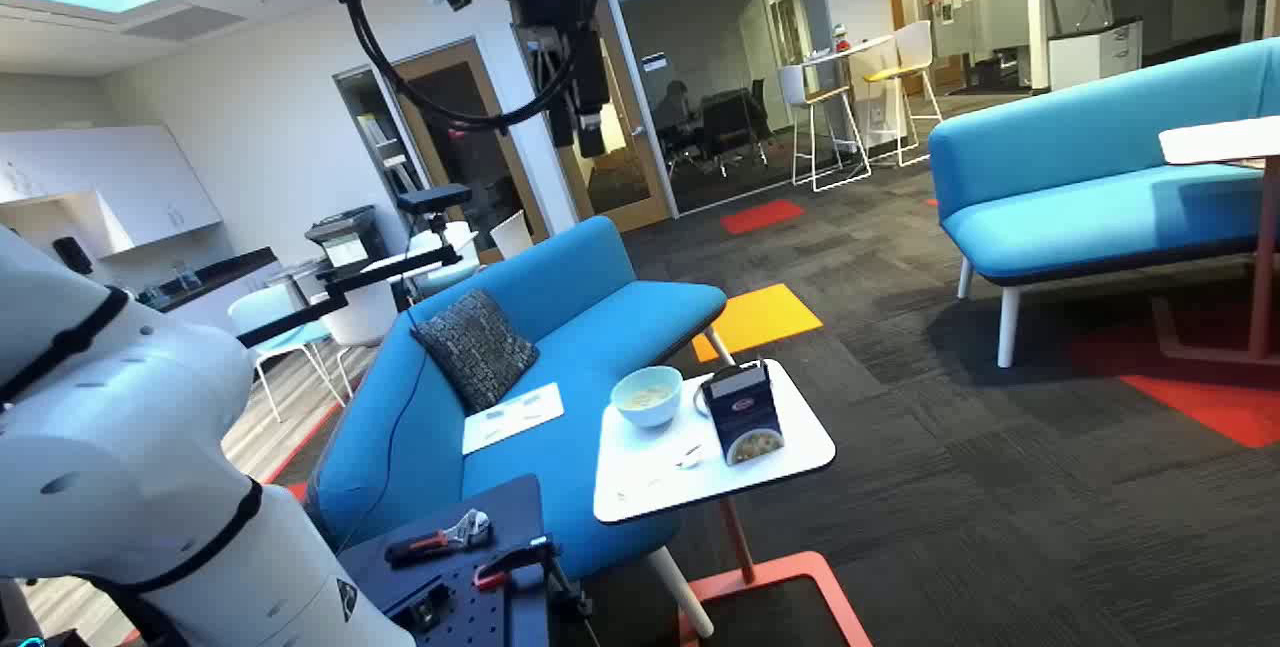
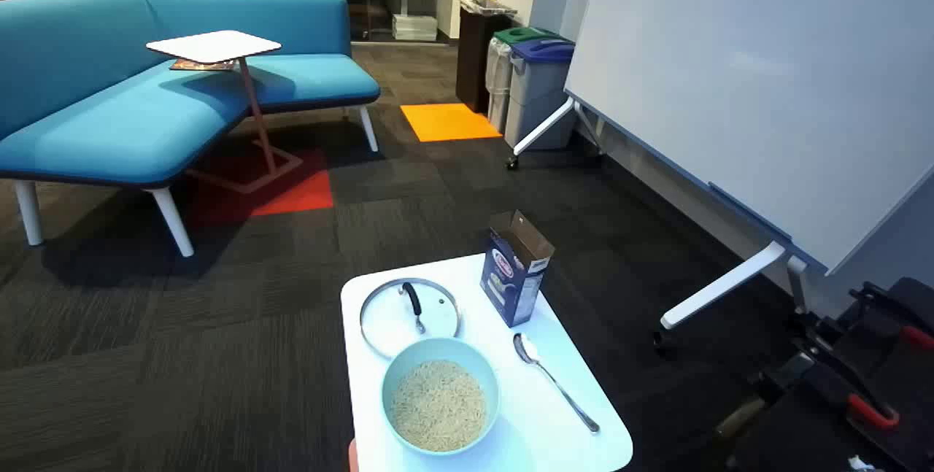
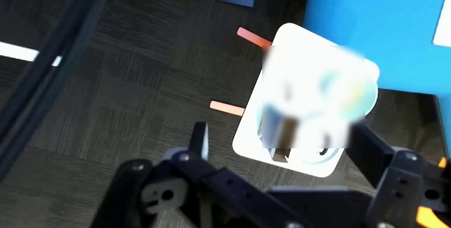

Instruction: Use the spoon to scoop the objects in the bowl and put it on the table

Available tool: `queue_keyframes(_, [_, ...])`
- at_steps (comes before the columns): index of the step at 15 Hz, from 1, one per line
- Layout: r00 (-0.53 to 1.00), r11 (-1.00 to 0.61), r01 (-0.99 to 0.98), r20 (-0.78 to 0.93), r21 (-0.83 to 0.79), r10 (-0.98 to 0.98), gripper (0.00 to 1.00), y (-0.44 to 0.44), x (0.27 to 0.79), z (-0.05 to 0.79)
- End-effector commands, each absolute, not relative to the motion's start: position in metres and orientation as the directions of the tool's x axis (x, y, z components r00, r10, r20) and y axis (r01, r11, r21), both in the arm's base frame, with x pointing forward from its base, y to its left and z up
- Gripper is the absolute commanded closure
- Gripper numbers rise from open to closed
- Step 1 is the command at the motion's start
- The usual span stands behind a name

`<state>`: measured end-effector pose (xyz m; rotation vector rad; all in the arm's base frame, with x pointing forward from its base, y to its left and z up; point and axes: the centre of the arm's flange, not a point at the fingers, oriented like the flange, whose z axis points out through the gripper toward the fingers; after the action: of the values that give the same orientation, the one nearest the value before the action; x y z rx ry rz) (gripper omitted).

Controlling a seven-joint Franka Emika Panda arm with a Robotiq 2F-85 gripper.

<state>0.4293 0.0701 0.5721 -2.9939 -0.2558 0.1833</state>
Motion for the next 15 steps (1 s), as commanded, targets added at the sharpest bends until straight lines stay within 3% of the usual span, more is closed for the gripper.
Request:
queue_keyframes(1, [0.978, -0.977, 0.160, -0.109, -0.140, 0.176, 0.00, 0.070, 0.429, 0.572])
queue_keyframes(11, [0.978, -0.977, 0.160, -0.109, -0.140, 0.176, 0.00, 0.070, 0.429, 0.572])
queue_keyframes(15, [0.977, -0.975, 0.178, -0.092, -0.135, 0.191, 0.00, 0.118, 0.455, 0.538])
